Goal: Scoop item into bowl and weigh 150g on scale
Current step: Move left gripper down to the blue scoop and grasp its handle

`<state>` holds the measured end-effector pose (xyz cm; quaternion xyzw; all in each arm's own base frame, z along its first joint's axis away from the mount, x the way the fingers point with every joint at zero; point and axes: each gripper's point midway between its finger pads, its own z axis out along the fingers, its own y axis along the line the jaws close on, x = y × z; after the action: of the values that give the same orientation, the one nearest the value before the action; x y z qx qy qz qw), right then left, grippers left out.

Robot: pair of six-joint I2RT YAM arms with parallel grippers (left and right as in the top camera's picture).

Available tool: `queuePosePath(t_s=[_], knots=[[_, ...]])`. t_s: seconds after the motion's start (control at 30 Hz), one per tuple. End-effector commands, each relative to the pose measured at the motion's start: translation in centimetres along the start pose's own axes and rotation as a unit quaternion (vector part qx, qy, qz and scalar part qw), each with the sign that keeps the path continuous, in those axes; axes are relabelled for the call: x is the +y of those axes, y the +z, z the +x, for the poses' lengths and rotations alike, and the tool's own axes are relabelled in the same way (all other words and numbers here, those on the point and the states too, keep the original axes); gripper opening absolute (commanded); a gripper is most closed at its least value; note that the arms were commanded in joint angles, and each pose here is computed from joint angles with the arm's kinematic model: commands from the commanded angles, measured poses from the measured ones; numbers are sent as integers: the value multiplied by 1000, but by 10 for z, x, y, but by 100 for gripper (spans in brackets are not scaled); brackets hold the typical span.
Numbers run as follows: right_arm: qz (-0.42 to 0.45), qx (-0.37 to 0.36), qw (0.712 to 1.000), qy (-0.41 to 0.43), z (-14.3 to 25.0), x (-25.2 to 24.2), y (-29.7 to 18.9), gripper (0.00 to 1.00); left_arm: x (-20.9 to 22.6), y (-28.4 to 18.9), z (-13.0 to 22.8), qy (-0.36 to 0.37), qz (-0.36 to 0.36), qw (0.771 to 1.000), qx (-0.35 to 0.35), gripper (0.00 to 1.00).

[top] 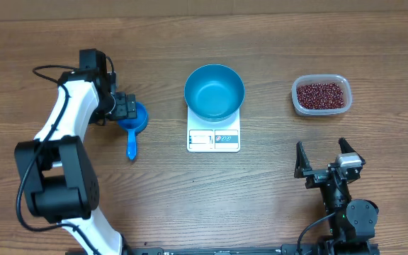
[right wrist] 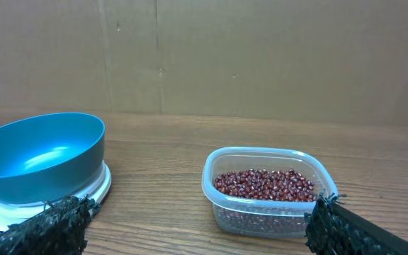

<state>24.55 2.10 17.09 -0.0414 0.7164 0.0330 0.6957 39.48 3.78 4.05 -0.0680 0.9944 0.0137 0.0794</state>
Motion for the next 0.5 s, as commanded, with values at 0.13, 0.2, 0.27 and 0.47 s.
queuePosePath(t_s=[0.13, 0.2, 0.27, 0.47], knots=[[1, -4, 1000, -7, 1, 0, 0, 100, -4, 21, -3, -5, 8, 1000, 14, 100], [1, -4, 1000, -7, 1, 0, 0, 100, -4, 24, -2, -4, 8, 1000, 16, 99], [1, -4, 1000, -7, 1, 0, 0, 100, -4, 25, -1, -4, 8, 1000, 18, 99], [1, -4, 1000, -7, 1, 0, 0, 100, -4, 25, -3, -4, 8, 1000, 15, 100]])
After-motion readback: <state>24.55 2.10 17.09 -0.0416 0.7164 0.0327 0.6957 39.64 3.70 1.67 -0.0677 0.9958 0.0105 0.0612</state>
